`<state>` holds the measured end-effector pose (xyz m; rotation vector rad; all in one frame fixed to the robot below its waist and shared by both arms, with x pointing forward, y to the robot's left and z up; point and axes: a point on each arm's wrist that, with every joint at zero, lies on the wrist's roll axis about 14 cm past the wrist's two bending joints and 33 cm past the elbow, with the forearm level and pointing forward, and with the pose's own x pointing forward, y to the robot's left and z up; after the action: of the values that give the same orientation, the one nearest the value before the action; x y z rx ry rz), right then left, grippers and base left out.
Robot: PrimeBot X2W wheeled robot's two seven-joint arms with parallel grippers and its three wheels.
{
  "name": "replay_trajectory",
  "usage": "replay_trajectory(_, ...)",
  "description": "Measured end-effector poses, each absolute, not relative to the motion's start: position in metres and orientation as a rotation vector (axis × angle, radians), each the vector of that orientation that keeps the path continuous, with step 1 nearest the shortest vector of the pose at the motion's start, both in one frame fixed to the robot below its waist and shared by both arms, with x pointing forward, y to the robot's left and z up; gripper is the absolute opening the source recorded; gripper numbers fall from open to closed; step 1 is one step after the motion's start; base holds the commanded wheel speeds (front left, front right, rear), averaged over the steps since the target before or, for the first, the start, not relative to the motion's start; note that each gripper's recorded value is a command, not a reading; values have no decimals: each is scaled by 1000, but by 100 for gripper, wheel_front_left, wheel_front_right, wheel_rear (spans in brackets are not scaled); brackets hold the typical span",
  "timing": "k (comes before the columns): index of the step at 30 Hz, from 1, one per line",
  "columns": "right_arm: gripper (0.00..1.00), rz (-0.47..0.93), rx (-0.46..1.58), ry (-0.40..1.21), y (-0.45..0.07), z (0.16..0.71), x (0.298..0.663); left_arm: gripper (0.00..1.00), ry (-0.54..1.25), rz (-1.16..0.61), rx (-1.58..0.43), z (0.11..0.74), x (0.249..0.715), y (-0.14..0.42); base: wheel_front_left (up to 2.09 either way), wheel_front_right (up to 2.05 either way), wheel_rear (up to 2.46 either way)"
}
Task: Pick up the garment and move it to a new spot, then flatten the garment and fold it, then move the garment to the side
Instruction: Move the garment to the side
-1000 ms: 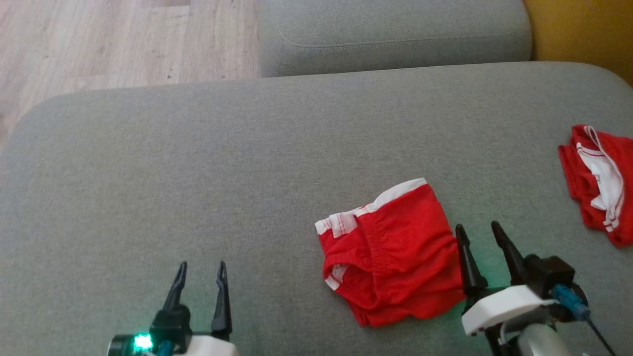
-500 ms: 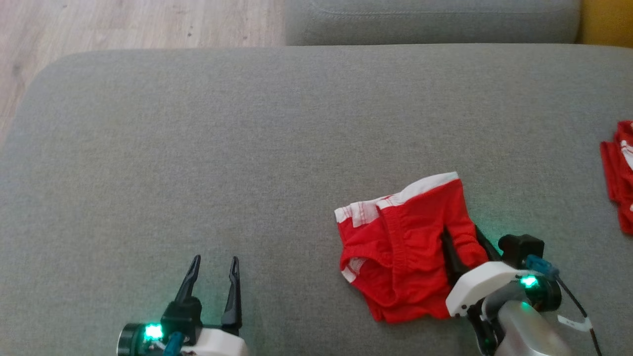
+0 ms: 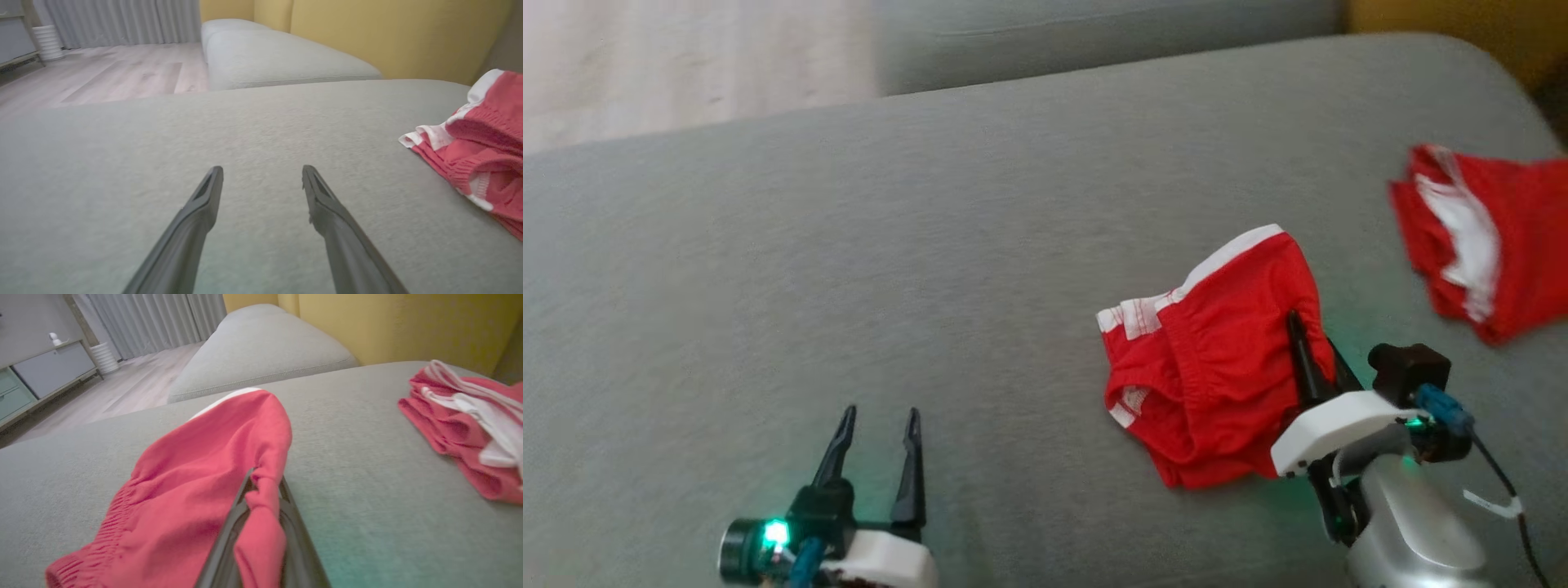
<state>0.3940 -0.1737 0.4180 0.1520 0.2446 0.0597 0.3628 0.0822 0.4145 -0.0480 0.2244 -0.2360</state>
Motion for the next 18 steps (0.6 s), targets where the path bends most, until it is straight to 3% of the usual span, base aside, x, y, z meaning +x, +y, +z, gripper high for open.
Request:
replay_trajectory(11, 0, -181, 195, 232, -250, 420, 339, 100, 113, -724, -66, 448, 389, -76, 0, 0, 0)
replay_trajectory(18, 0, -268, 173, 251, -277, 416, 329, 100, 186, -885, -84, 422, 369, -120, 0, 0, 0)
